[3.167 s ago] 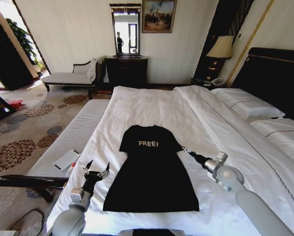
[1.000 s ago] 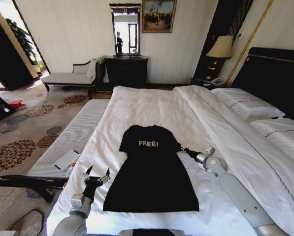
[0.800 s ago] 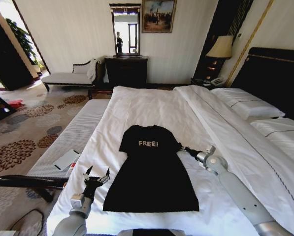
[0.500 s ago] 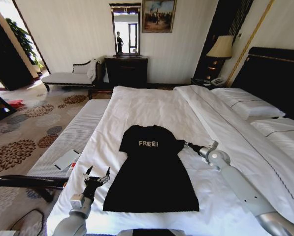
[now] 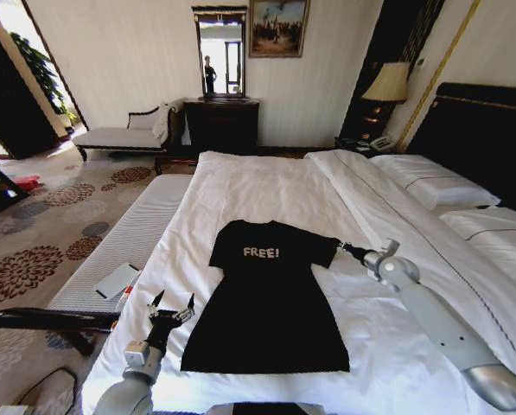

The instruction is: Fold the clothes on the bed.

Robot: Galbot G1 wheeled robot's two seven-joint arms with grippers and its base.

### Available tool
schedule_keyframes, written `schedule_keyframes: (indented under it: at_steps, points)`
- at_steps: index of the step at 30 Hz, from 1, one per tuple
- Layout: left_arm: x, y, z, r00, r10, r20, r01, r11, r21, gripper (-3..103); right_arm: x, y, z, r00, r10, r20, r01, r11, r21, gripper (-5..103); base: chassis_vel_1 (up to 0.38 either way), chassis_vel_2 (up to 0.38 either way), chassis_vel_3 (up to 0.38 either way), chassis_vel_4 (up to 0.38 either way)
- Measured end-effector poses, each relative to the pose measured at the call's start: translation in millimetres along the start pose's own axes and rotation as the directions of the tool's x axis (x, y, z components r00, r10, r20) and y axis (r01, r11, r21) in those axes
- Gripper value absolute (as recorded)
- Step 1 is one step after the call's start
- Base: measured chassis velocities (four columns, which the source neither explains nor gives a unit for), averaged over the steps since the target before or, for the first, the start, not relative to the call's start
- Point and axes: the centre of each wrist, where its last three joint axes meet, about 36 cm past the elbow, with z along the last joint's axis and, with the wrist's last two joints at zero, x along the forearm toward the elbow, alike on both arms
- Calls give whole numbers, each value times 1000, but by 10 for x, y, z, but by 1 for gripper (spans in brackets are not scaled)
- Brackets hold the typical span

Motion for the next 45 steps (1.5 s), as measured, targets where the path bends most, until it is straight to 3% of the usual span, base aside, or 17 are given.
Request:
schedule_keyframes:
  at_steps: [19, 23, 32, 37, 45]
  points:
    - [-1, 21, 13, 1000, -5, 8, 5, 1000, 1, 100, -111, 182, 176, 999, -3, -49, 8, 993, 115, 0, 0, 0, 0, 0]
    - [-15, 16, 20, 1000, -4, 9, 4, 1000, 2, 100, -28, 328, 197, 998, -32, -54, 39, 989, 145, 0, 0, 0, 0, 0]
    - [-8, 40, 21, 1000, -9, 9, 9, 1000, 3, 100, -63, 1018, 222, 984, -144, -106, 165, 959, 231, 0, 0, 0, 0, 0]
    - [1, 51, 24, 1000, -14, 10, 14, 1000, 5, 100, -184, 1259, 307, 976, -168, -140, 198, 948, 248, 0, 0, 0, 0, 0]
    - [4, 62, 23, 1000, -18, 14, 18, 1000, 8, 100, -354, 1330, 444, 972, -160, -174, 200, 949, 244, 0, 0, 0, 0, 0]
